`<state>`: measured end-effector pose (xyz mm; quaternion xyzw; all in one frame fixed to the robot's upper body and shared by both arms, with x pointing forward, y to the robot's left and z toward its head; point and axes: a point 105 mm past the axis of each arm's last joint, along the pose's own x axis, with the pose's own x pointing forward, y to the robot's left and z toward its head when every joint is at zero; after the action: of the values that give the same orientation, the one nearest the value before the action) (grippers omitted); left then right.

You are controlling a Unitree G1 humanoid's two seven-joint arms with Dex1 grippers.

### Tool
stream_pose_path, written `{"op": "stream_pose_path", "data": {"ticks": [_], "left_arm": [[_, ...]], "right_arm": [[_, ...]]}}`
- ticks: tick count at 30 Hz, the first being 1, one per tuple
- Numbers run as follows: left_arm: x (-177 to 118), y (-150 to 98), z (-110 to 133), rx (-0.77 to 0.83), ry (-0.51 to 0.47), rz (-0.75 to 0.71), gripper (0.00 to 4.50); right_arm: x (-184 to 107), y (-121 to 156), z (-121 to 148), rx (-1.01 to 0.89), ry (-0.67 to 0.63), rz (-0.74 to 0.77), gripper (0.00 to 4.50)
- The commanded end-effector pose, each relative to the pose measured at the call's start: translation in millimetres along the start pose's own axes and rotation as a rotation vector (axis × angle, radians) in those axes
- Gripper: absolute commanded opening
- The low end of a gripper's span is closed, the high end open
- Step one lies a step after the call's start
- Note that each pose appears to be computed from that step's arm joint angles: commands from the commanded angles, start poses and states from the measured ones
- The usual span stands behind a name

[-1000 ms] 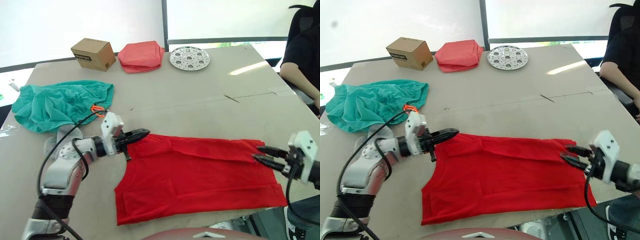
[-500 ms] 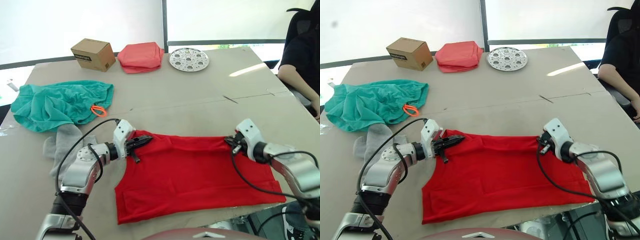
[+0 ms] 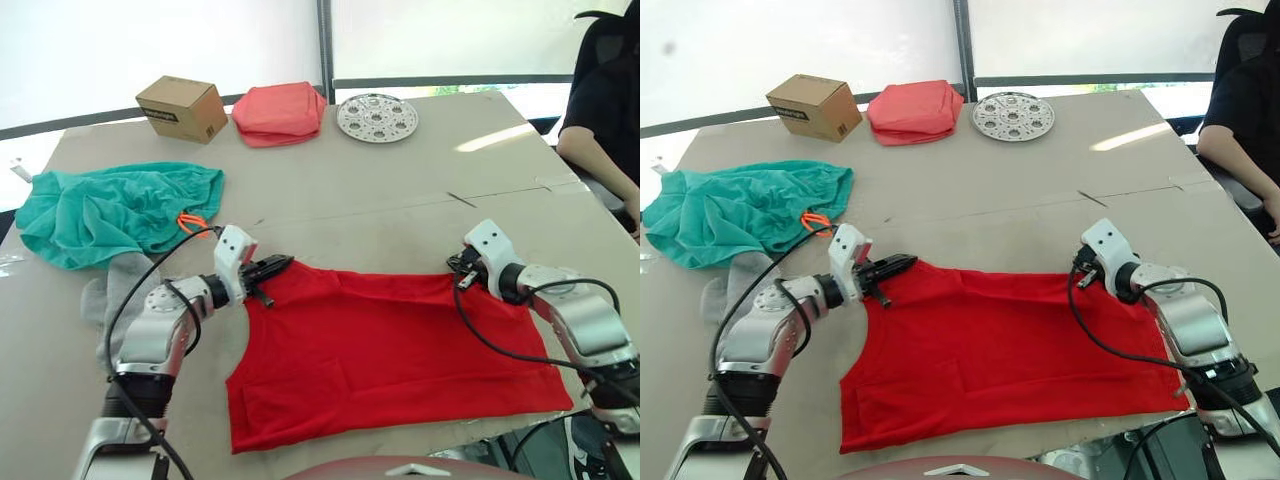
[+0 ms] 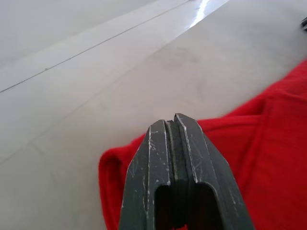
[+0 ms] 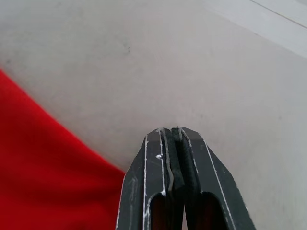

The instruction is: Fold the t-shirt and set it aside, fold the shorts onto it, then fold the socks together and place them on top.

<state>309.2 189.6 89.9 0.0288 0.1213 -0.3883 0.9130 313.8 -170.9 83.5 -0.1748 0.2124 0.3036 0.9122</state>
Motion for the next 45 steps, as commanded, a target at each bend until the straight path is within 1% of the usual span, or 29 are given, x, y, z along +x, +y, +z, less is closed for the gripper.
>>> {"op": "stream_pose_path", "data": {"ticks": [1,3,4,6,7,9,10,11,12,14,16,17,19,23,25,27,28,29,31,33,34,36,37,38,39,41,43,45], "left_arm": [[-5,-17,13,0.016,-0.039,-0.099,0.0],[-8,-24,2,0.075,0.014,-0.144,0.0],[-11,-31,-2,0.105,0.029,-0.194,0.0],[-18,-43,-6,0.11,0.043,-0.274,0.0],[-20,-45,-7,0.102,0.045,-0.289,0.0],[-37,-59,-14,0.054,0.109,-0.403,0.0],[-52,-68,-13,0.003,0.141,-0.486,0.0],[-61,-73,-7,-0.048,0.138,-0.528,0.0],[-61,-69,3,-0.08,0.104,-0.512,0.0],[-49,-50,23,-0.085,0.015,-0.389,0.0],[-35,-35,34,-0.061,-0.028,-0.291,0.0],[-28,-27,34,-0.059,-0.025,-0.241,0.0],[-17,-18,27,-0.037,0.026,-0.165,0.0],[0,-16,15,0.008,0.104,-0.127,0.0],[5,-17,10,0.036,0.133,-0.14,0.0],[6,-20,3,0.077,0.174,-0.164,0.0],[6,-23,2,0.094,0.172,-0.183,0.0],[7,-26,4,0.089,0.151,-0.195,0.0],[2,-37,12,0.046,0.106,-0.283,0.0],[0,-38,17,0.036,0.084,-0.294,0.68],[-1,-37,19,0.053,0.077,-0.288,1.02],[-1,-34,23,0.104,0.058,-0.266,1.91],[1,-31,26,0.126,0.046,-0.247,2.28],[3,-36,28,0.14,0.04,-0.273,2.84],[7,-40,29,0.148,0.037,-0.297,3.27],[16,-45,29,0.211,0.052,-0.346,3.27],[23,-47,27,0.296,0.073,-0.382,3.27],[31,-45,27,0.335,0.086,-0.404,3.27]], "right_arm": [[-16,10,18,-0.023,-0.098,0.049,0.12],[-18,18,18,0.001,-0.112,0.075,0.12],[-17,20,16,0.007,-0.104,0.079,0.12],[-15,25,10,0.001,-0.077,0.094,0.12],[-14,27,8,-0.002,-0.067,0.1,0.12],[-12,30,0,-0.006,-0.039,0.105,0.12],[-11,32,-4,-0.015,-0.027,0.111,0.12],[-11,33,-6,-0.02,-0.021,0.115,0.12],[-12,33,-6,-0.02,-0.022,0.117,0.12],[-11,34,-4,-0.019,-0.037,0.125,0.12],[-12,40,9,-0.03,-0.109,0.163,0.12],[-13,45,17,-0.026,-0.157,0.196,0.12],[-15,54,33,-0.026,-0.251,0.26,0.12],[-19,74,52,-0.079,-0.363,0.392,0.12],[-19,77,58,-0.088,-0.391,0.41,0.12],[-14,75,58,-0.103,-0.389,0.402,0.12],[-10,74,56,-0.116,-0.377,0.396,0.12],[-5,71,52,-0.116,-0.353,0.384,0.12],[-1,70,48,-0.078,-0.331,0.395,0.12],[-2,71,48,-0.057,-0.336,0.415,0.0],[-3,71,49,-0.061,-0.34,0.417,0.29],[-5,73,50,-0.071,-0.354,0.423,0.94],[-6,75,51,-0.08,-0.363,0.423,1.26],[-9,78,52,-0.082,-0.37,0.442,1.83],[-11,81,52,-0.087,-0.375,0.457,1.87],[-12,82,53,-0.092,-0.382,0.452,1.87],[-10,81,52,-0.098,-0.38,0.437,1.87],[-10,80,52,-0.106,-0.376,0.429,1.87]]}}
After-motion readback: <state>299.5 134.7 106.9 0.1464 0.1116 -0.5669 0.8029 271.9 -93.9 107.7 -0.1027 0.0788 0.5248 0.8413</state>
